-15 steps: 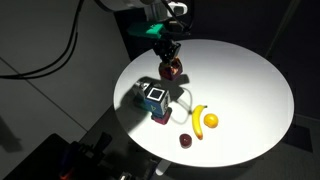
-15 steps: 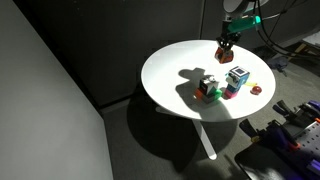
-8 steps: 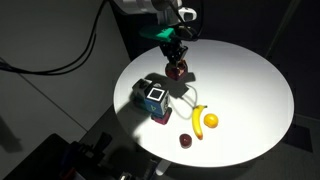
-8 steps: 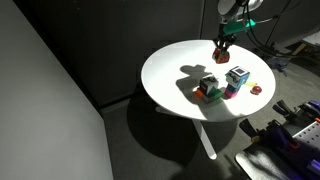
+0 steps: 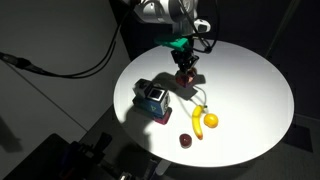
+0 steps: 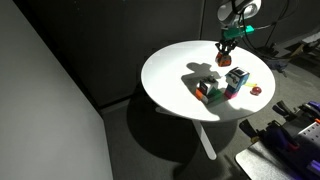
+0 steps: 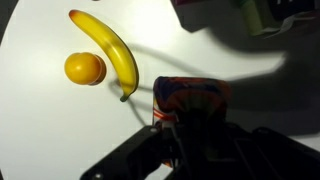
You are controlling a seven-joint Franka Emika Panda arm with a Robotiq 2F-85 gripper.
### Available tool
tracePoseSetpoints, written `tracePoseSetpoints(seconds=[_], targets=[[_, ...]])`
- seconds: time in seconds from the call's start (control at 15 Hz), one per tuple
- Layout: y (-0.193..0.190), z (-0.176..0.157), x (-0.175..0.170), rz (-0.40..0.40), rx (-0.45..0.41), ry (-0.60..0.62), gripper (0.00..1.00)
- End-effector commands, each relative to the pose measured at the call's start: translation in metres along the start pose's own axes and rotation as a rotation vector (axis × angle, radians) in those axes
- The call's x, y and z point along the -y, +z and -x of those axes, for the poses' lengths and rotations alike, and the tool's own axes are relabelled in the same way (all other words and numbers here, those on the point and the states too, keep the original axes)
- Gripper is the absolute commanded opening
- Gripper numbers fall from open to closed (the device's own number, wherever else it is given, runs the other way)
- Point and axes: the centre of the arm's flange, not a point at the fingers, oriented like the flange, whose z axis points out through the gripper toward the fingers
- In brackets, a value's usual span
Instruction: Remove the top square toy from the stack on the left and put it on the table.
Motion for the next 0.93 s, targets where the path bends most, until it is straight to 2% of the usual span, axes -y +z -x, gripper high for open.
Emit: tracePoseSetpoints(seconds=[0.0, 0.87], targets=[[0.008, -0.025, -0.014, -0.022, 0.027, 0.034, 0.08], [0.056, -0.036, -0.072, -0.032, 0.067, 0.169, 0.08]])
